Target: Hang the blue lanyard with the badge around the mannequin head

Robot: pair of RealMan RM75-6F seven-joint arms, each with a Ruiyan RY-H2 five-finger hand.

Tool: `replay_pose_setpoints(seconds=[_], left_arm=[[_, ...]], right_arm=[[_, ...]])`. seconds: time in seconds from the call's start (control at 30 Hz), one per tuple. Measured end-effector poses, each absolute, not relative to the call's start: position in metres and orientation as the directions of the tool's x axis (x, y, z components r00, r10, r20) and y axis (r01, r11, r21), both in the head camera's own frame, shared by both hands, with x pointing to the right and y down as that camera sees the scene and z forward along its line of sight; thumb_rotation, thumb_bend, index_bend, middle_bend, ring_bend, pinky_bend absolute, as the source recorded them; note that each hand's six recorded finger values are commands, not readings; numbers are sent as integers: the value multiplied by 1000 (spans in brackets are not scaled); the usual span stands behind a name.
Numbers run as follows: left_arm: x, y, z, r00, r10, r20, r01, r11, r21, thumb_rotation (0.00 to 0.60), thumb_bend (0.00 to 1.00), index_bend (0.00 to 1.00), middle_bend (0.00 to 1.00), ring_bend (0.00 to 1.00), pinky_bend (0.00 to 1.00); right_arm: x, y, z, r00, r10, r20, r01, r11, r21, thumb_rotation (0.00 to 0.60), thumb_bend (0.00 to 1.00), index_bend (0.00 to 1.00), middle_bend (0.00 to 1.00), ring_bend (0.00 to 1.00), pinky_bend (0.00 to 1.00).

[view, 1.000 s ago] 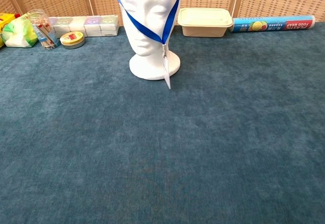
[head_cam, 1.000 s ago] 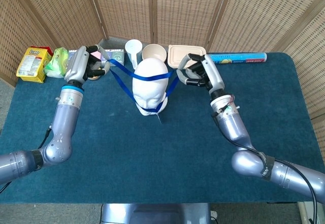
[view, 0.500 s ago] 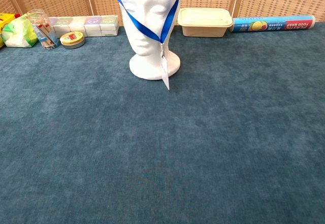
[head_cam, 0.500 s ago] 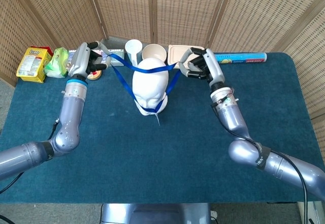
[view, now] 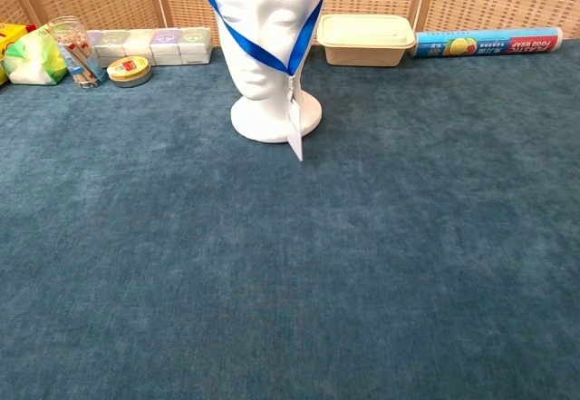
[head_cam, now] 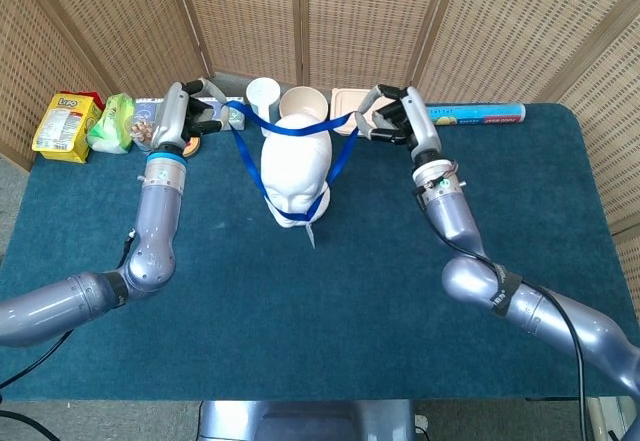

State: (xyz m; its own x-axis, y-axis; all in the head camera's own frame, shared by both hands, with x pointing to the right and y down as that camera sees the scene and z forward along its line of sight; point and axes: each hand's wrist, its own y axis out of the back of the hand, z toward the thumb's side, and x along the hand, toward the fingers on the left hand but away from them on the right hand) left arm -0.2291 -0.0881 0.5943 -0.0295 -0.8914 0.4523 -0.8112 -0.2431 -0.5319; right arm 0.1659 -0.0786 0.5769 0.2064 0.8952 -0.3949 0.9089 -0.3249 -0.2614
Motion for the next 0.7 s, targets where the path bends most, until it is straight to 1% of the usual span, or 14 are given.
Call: replay_pose_setpoints(seconds=[0.27,0.7], left_arm=[[-229,-91,598,-50,-889,455,-808,-232,-542,600,451,639,1000,1000,1000],[-230,-93,600,-64,-901,429,-819,-198,-538,600,445,640,1000,1000,1000]], right_arm=[[166,-84,586,202,886,-416,904,-332,-269,600,493,694,1000,1000,1000],[163,-93,590,201,888,-413,915,-321,-245,600,482,693,1000,1000,1000]])
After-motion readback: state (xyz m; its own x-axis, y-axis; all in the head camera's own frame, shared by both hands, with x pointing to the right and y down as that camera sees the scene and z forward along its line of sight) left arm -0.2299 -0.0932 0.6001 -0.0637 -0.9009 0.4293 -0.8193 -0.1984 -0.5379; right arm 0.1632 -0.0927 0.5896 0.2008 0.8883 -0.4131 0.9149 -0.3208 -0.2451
